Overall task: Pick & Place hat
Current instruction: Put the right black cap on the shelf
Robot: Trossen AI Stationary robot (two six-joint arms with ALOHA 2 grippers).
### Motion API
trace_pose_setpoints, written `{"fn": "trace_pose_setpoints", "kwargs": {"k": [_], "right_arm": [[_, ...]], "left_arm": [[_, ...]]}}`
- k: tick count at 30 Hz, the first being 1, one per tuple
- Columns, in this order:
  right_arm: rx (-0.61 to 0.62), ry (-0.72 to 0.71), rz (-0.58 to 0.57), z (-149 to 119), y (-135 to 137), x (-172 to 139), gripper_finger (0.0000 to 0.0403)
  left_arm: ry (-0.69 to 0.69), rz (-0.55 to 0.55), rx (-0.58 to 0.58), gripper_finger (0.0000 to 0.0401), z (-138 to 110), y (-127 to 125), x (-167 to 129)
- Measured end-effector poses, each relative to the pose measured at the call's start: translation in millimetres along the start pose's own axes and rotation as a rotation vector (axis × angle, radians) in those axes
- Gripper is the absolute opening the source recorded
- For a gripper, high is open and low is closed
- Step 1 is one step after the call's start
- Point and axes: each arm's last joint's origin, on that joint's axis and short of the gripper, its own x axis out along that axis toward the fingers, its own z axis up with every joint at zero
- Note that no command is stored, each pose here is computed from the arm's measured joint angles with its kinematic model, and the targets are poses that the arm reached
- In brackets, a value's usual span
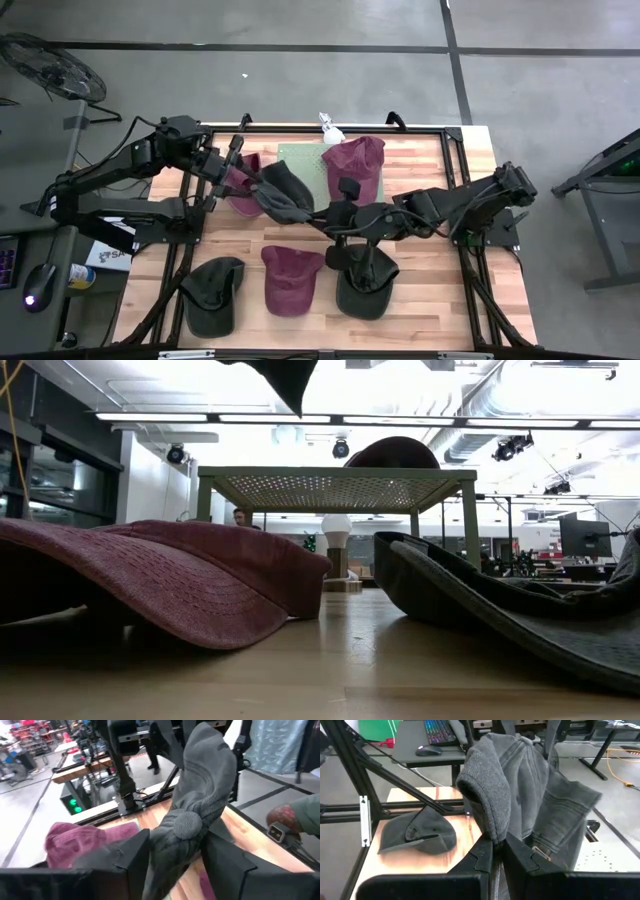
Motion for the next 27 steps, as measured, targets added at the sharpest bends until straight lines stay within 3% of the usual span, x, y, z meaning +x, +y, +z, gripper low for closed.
{"fn": "trace_pose_setpoints", "kwargs": {"k": [9,13,21,27], "right_arm": [[-0.020,0.023,-0.029,0,-14,7,0.0016],[-0.016,0.024,-0.046,0,-19,9,0.0019],[-0.017,0.019,-0.109,1,-23,8,0.0115],[-0.033,0.037,-0.170,-1,-25,6,0.0153]], "left_arm": [[0.012,0.018,0.002,0.0013,-1,1,0],[0.021,0.018,-0.002,0.0012,-2,1,2],[0.071,0.097,-0.125,0.0005,-5,4,3],[0.035,0.153,-0.273,0.0003,-2,7,4]]}}
